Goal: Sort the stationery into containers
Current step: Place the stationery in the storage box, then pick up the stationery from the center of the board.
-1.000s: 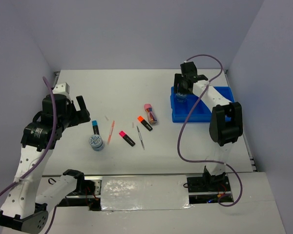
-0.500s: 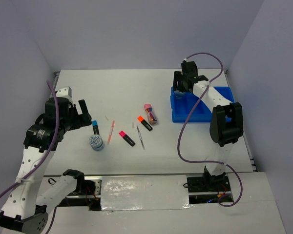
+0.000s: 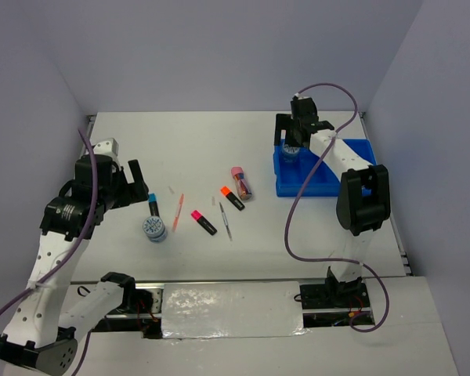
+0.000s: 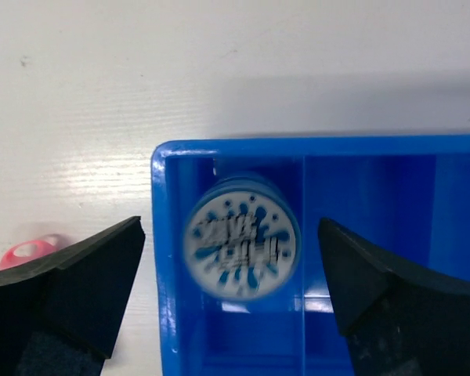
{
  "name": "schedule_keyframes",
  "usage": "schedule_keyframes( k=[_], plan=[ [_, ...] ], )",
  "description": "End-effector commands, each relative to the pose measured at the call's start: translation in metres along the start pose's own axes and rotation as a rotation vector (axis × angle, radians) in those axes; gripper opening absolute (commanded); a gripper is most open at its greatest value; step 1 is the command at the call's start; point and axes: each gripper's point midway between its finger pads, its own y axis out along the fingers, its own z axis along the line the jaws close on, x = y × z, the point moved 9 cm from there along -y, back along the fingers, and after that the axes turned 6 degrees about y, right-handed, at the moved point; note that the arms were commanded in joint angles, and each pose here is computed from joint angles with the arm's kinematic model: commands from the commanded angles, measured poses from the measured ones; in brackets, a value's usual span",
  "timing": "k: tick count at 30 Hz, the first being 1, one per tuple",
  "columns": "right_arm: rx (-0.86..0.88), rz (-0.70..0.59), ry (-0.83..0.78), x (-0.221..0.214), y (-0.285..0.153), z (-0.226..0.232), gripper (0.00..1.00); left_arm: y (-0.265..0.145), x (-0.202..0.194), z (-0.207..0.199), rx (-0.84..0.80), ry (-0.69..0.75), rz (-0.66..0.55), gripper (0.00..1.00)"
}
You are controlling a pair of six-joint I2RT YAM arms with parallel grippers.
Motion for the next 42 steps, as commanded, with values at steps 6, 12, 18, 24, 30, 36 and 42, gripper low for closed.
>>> schedule_keyframes(
  k=[6, 12, 18, 24, 30, 36, 42],
  plan=[
    [0.048, -0.09, 0.007, 0.023, -0.011, 0.004, 1.0, -0.002, 0.017, -0.008, -0.044, -0.011, -0.044, 0.99],
    [0.181, -0.125, -0.061, 0.025, -0.062, 0.044, 1.0, -0.004, 0.015, 0.0, 0.061, -0.072, -0.036, 0.99],
    [0.498, -0.068, -0.224, -0.052, -0.136, 0.161, 1.0, -0.019, 0.024, 0.017, 0.389, -0.239, 0.029, 0.99],
    [0.847, -0.033, -0.402, -0.145, -0.189, 0.279, 1.0, -0.039, 0.031, 0.033, 0.608, -0.328, -0.034, 0.99],
    [0.856, 0.056, -0.624, -0.225, -0.174, 0.354, 1.0, -0.067, 0.043, 0.04, 0.545, -0.287, -0.157, 0.99],
    [0.758, 0.105, -0.742, -0.259, -0.15, 0.373, 1.0, -0.054, 0.03, 0.034, 0.47, -0.235, -0.078, 0.99],
    [0.708, 0.132, -0.767, -0.279, -0.135, 0.363, 0.99, -0.051, 0.024, 0.032, 0.419, -0.198, -0.066, 0.99]
  ],
)
